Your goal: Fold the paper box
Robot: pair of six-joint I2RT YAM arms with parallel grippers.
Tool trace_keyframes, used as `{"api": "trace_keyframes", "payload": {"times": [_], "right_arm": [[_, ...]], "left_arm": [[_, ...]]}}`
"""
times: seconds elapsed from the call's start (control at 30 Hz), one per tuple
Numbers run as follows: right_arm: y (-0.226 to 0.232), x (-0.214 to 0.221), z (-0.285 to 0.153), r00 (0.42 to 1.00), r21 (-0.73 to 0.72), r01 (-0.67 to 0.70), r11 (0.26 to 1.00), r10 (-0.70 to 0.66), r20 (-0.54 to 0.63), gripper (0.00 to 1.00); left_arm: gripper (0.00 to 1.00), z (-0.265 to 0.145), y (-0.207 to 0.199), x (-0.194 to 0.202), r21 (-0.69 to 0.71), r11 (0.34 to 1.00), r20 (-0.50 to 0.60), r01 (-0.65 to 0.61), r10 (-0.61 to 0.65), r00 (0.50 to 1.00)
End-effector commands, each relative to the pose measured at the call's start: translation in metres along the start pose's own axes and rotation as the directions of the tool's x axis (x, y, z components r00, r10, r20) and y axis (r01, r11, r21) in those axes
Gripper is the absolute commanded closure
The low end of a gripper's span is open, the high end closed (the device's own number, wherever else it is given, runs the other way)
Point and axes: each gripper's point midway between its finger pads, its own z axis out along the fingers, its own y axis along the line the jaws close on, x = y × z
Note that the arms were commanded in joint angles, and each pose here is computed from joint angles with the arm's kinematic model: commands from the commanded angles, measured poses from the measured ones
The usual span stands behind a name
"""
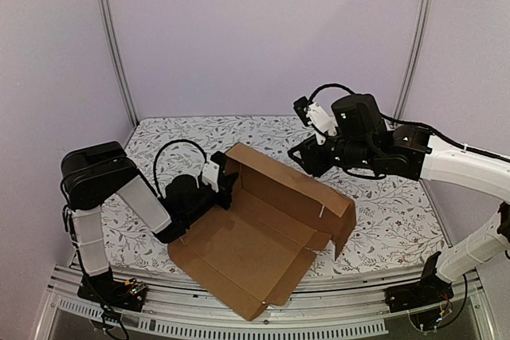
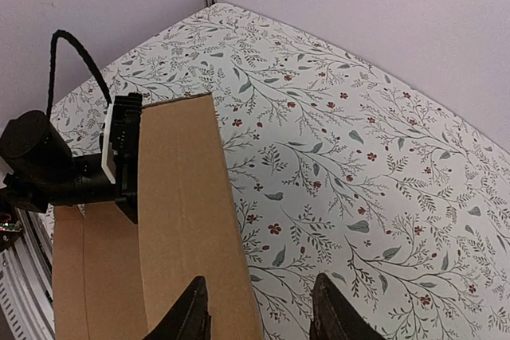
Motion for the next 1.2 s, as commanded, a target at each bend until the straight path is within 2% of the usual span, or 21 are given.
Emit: {"api": "trace_keyframes", "payload": {"times": [0.0, 0.13, 0.43, 0.6, 0.8, 1.17], "right_arm": [[-0.026, 0.017, -0.027, 0.998, 0.116, 0.038, 0.993, -0.031, -0.057, 0.57], [-0.04, 0.022, -0.046, 0.996, 0.175, 0.06, 0.983, -0.047, -0.076, 0.61], [-0.068, 0.045, -0.061, 0.989, 0.253, 0.063, 0.965, -0.026, -0.144, 1.0], [-0.081, 0.053, -0.057, 0.985, 0.283, 0.079, 0.956, -0.031, -0.17, 1.0], [-0.09, 0.061, -0.044, 0.981, 0.277, 0.062, 0.959, -0.007, -0.196, 1.0], [-0.093, 0.089, -0.03, 0.969, 0.258, 0.03, 0.966, 0.036, -0.245, 1.0]], "left_arm": [[1.0, -0.01, 0.015, -0.029, -0.13, 0.991, 0.094, 0.046, -0.033, 0.995], [1.0, -0.018, 0.023, -0.028, -0.218, 0.975, 0.065, 0.046, -0.033, 0.997], [1.0, -0.027, 0.025, -0.01, -0.346, 0.936, -0.088, 0.062, -0.098, 0.991], [1.0, -0.039, 0.028, 0.003, -0.441, 0.897, -0.133, 0.027, -0.095, 0.987], [1.0, -0.05, 0.018, 0.013, -0.495, 0.869, -0.136, 0.012, -0.092, 0.986], [1.0, -0.055, 0.004, 0.023, -0.511, 0.859, -0.167, -0.028, -0.067, 0.984]]}}
